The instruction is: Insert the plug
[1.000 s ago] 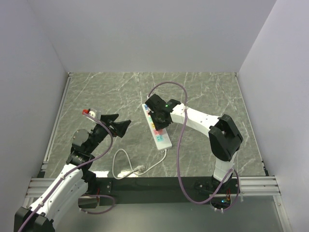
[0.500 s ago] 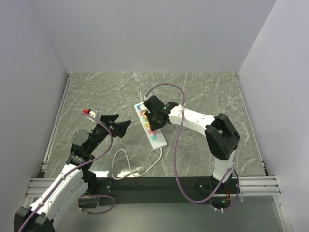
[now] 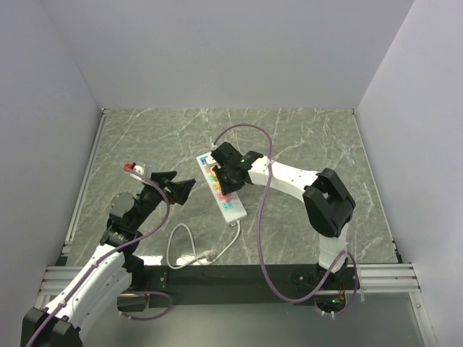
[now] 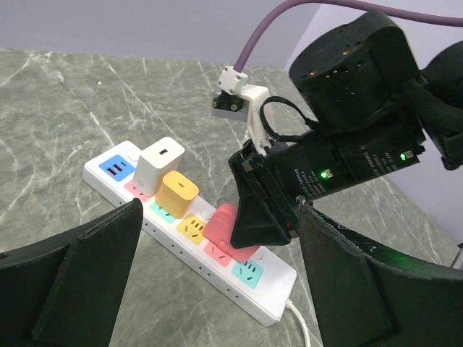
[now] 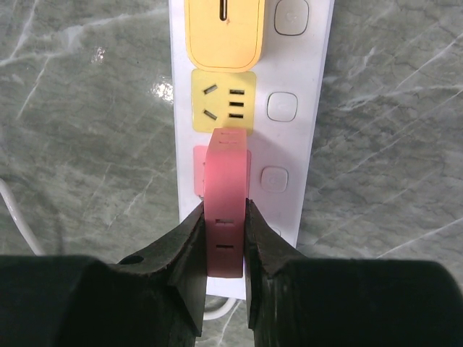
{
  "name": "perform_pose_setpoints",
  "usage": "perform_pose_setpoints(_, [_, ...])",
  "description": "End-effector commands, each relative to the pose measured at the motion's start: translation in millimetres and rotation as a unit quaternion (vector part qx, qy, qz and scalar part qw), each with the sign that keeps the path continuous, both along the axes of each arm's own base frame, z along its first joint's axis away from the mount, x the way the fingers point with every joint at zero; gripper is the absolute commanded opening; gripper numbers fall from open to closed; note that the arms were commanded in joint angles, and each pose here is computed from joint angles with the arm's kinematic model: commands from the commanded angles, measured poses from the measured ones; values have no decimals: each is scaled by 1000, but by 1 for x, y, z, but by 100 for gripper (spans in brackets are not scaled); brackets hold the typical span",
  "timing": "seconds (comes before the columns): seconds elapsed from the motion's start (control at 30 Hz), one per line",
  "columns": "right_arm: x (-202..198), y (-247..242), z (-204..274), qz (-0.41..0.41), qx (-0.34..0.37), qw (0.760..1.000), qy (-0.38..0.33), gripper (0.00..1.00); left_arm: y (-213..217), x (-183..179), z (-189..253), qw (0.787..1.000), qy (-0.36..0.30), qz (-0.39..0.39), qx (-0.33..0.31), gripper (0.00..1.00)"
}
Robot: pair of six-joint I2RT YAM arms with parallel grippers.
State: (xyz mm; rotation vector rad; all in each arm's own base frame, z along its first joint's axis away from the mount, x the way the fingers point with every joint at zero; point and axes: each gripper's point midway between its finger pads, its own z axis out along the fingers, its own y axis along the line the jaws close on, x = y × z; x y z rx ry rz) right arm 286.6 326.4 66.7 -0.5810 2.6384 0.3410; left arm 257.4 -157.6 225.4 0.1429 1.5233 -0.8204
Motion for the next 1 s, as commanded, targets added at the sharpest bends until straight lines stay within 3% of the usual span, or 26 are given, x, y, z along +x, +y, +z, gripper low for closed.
perform_pose_setpoints(0.0, [-18,2,-27,17,-16,999,24,21,8,8,12,1000,-10,27,-3,94])
perform_pose_setpoints(0.17, [-1,13,5,19,26,999,-42,51,8,11,10,1000,-5,30,1,94])
perform_pose_setpoints(0.47, [16,7,56,2,92,984,-154,82,12,22,6,999,9,53,8,95])
perform_pose_setpoints(0.6, [21,-15,89,-21,121,969,-215,86,16,29,3,997,22,71,11,95])
perform_pose_setpoints(0.77, [22,-72,90,-79,146,952,-256,88,31,41,-1,992,43,118,14,97])
perform_pose_setpoints(0.8, [23,-79,110,-91,173,938,-285,88,34,43,-1,990,48,129,15,98])
perform_pose_setpoints(0.97, [26,-138,111,-164,180,911,-332,89,54,51,-10,982,65,178,17,100])
